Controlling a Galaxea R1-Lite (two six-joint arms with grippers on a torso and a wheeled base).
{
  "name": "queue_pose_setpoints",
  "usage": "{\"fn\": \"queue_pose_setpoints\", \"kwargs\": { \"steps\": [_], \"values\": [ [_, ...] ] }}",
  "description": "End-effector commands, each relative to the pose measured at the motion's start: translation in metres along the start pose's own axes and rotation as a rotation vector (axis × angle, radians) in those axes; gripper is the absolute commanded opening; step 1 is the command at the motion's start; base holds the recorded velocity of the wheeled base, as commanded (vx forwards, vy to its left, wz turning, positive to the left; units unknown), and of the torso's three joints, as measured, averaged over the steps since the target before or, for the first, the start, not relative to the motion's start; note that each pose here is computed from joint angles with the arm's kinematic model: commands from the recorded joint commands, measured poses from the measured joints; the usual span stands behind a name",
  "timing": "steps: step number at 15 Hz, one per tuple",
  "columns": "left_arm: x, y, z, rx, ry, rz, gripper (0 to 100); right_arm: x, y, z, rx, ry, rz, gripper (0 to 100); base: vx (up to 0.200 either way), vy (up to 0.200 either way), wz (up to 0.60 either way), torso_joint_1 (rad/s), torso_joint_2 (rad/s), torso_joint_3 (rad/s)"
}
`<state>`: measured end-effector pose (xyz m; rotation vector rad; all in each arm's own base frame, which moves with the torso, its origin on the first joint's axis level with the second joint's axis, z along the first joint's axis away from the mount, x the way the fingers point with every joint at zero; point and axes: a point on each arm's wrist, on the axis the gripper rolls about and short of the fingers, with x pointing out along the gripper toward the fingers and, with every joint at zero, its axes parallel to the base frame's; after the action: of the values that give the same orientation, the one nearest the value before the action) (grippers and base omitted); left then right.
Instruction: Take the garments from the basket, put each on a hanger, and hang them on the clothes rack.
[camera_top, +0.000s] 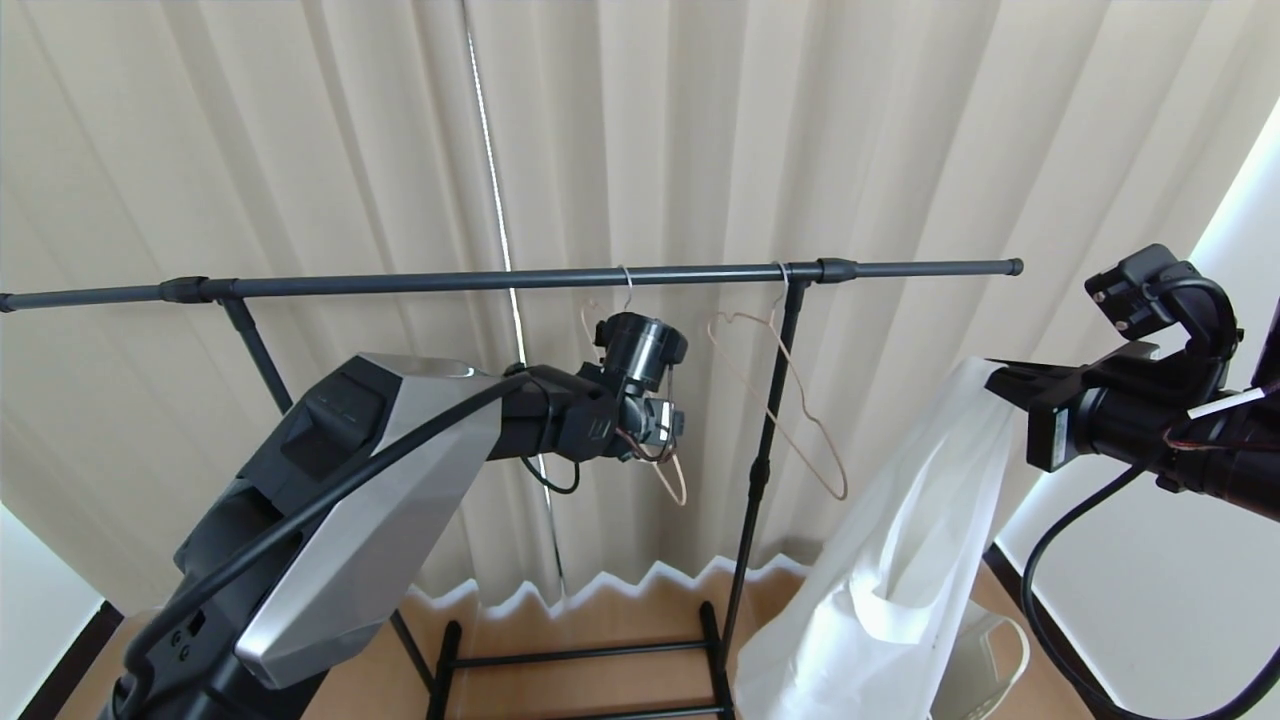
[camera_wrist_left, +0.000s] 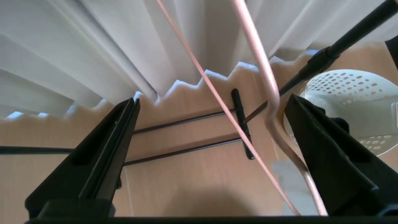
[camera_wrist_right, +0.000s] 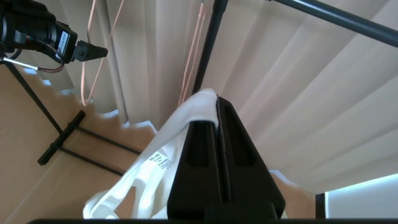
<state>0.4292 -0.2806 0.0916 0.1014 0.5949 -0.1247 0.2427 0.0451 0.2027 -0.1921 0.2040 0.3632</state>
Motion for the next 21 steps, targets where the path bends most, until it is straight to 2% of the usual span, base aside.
{"fn": "queue_pose_setpoints", "kwargs": {
  "steps": [1,10,11,15,21],
  "values": [
    [0.005,0.0,-0.004,0.002,0.009,0.004,100,0.0,0.001,0.0,-0.001,0.002,0.003,0,0.0,0.0,0.0,0.0,0.0,0.0],
    [0.013,0.004,-0.002,-0.02,-0.034,0.004,100,0.001,0.002,-0.002,0.0,0.009,0.007,0,0.0,0.0,0.0,0.0,0.0,0.0],
    [0.013,0.004,-0.003,-0.019,-0.032,0.005,0,0.001,0.002,-0.002,0.0,0.009,0.007,0,0.0,0.0,0.0,0.0,0.0,0.0],
    [0.014,0.004,-0.004,-0.019,-0.031,0.006,0,0.003,0.002,-0.004,0.001,0.016,0.01,0,0.0,0.0,0.0,0.0,0.0,0.0],
    [0.003,0.009,0.01,-0.036,-0.066,0.034,0,0.003,0.003,-0.006,-0.01,0.025,0.012,0,0.0,0.0,0.0,0.0,0.0,0.0]
  ]
}}
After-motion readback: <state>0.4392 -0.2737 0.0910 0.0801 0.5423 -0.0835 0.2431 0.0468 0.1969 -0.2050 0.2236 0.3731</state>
